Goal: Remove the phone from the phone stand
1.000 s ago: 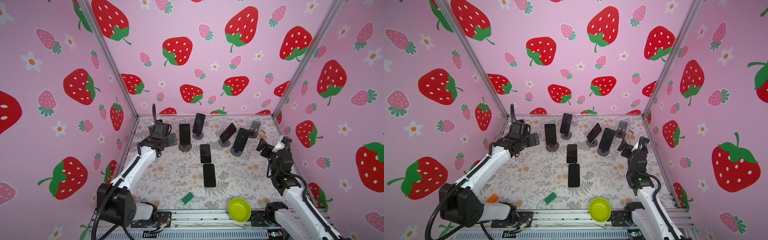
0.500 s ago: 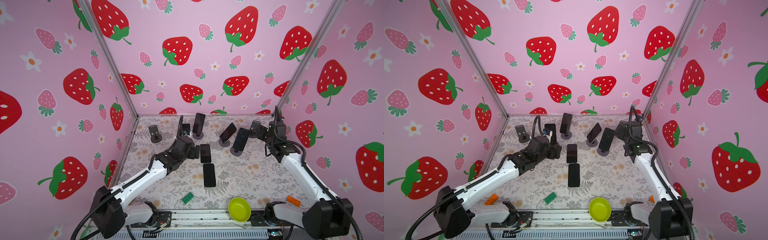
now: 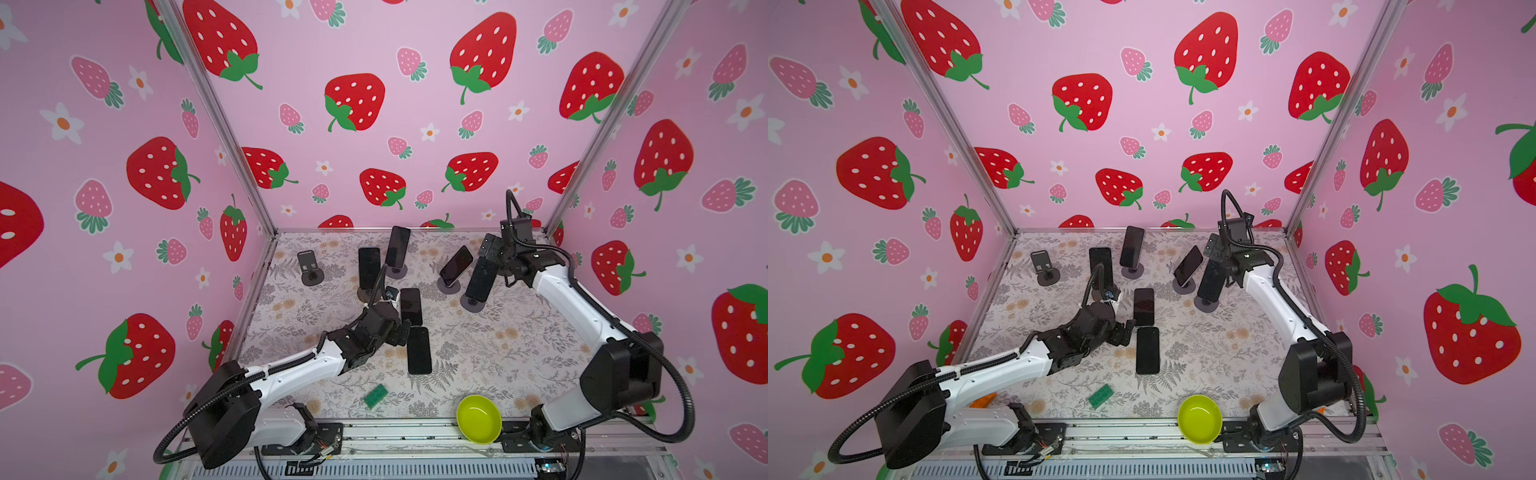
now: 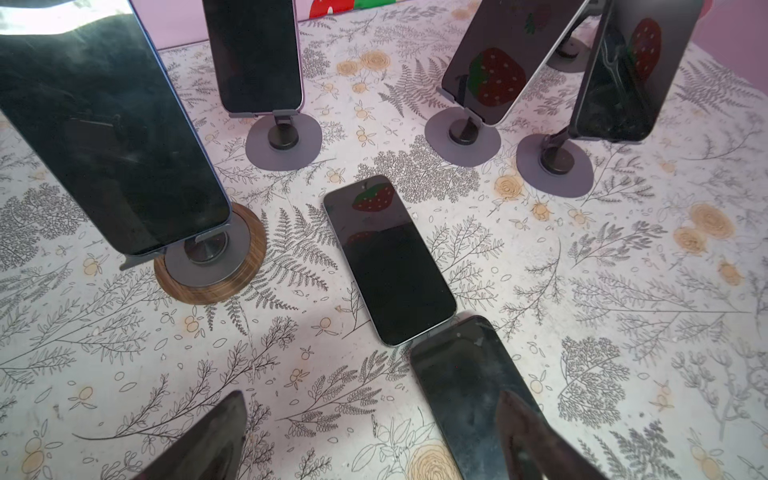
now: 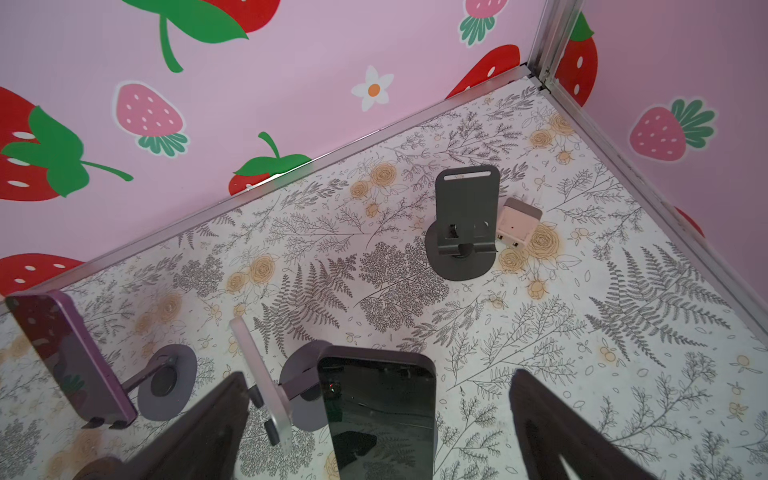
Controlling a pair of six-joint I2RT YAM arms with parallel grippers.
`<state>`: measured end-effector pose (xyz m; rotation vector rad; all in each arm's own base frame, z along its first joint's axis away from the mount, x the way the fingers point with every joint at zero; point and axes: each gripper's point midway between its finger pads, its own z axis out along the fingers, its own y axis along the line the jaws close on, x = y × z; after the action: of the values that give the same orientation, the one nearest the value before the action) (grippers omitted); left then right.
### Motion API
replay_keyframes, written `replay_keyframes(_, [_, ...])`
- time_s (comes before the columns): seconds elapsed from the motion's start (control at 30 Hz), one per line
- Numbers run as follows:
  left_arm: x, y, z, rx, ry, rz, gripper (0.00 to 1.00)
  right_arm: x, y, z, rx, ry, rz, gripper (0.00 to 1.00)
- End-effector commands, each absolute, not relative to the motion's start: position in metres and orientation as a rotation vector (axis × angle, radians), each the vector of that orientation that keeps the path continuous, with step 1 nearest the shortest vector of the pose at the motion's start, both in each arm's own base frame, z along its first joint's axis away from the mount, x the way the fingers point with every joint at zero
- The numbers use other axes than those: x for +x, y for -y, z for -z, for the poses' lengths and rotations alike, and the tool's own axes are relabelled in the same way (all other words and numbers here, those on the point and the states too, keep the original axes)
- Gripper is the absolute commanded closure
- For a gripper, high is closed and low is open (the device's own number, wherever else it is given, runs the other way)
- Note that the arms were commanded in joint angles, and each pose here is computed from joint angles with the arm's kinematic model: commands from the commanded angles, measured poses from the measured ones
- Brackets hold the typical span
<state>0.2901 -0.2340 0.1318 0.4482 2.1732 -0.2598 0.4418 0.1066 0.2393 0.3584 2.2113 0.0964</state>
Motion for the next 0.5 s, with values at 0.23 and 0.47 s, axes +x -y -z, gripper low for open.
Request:
replay_keyframes(0.23, [0.295, 0.242, -0.130, 0.462, -2.125, 0.279, 0.01, 0.447, -0.105, -0.202, 0.410, -2.360, -0.001, 0.00])
replay_keyframes(0.47, [0.297, 0.240, -0.124, 0.438, -2.143, 0.255, 0.01, 0.446, -0.111, -0.190, 0.423, -2.403, -0.019, 0.00])
